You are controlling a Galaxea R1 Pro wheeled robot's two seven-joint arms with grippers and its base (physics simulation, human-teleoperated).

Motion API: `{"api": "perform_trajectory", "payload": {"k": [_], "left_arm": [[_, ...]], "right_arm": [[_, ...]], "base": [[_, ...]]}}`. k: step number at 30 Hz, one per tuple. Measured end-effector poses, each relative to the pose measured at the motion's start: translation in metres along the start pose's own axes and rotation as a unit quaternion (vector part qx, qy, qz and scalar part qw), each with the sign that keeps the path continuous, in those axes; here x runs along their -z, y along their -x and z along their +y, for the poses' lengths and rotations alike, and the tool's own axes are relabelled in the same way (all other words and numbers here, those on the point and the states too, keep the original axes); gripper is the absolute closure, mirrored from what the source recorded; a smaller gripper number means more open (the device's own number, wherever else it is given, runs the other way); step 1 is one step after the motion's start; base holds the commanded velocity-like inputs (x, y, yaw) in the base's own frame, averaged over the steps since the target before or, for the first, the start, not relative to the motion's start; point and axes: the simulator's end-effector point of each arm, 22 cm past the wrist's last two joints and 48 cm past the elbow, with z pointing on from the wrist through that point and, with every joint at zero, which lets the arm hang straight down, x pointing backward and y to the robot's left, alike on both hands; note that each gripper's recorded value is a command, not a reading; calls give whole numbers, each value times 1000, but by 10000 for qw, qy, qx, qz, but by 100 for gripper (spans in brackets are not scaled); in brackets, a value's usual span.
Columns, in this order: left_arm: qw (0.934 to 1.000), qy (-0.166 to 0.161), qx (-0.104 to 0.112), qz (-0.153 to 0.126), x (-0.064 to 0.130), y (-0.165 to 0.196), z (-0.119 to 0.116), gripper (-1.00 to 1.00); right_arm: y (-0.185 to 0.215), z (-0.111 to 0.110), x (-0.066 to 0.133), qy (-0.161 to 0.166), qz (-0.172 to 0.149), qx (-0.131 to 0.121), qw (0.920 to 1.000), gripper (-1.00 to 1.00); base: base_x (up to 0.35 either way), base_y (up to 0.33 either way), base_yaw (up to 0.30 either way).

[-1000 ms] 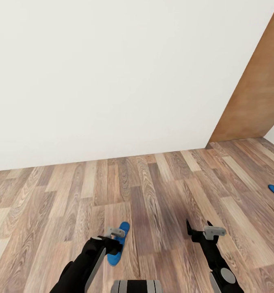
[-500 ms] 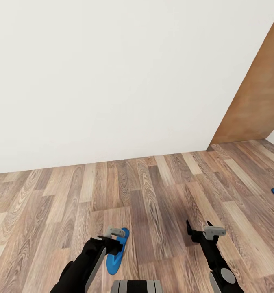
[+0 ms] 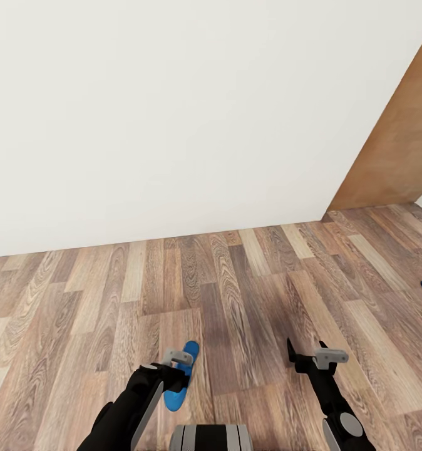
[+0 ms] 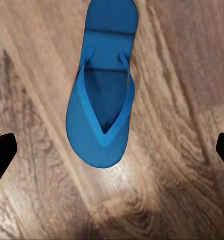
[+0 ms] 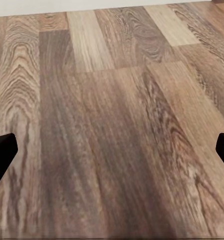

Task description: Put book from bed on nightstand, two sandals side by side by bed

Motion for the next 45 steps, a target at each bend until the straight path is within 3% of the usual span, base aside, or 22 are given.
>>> {"api": "perform_trajectory", "payload": {"k": [7,12,20,24,30,33,35,37,45], "left_arm": [[9999,-29,19,140,-10,-11,-1,-100],[9999,-29,19,142,-10,-12,-1,-100],[9999,-33,23,145,-10,-12,-1,-100],[9999,-39,26,144,-10,-12,-2,-100],[9999,-38,26,144,-10,-12,-2,-100],[9999,-39,26,144,-10,-12,-2,-100],[9999,-41,25,143,-10,-12,-2,-100],[9999,-42,28,143,-10,-12,-2,-100],[9998,-59,45,182,-13,-15,-3,-100]], "right_arm": [[-16,0,-1,-2,146,10,9999,-100],[-11,0,-1,-6,83,11,10000,-100],[23,-6,-1,-68,-609,47,9981,-100],[55,-8,3,-83,-1253,83,9921,-100],[74,-8,9,-99,-1723,84,9850,-100],[93,-8,18,-106,-2192,95,9756,-100],[111,-7,28,-106,-2660,111,9639,-100],[121,-7,35,-107,-2925,120,9561,-100],[103,-7,35,-109,-2787,125,9602,-100]], "base": [[0,0,0],[0,0,0],[0,0,0],[0,0,0],[0,0,0],[0,0,0],[0,0,0],[0,0,0],[0,0,0]]}}
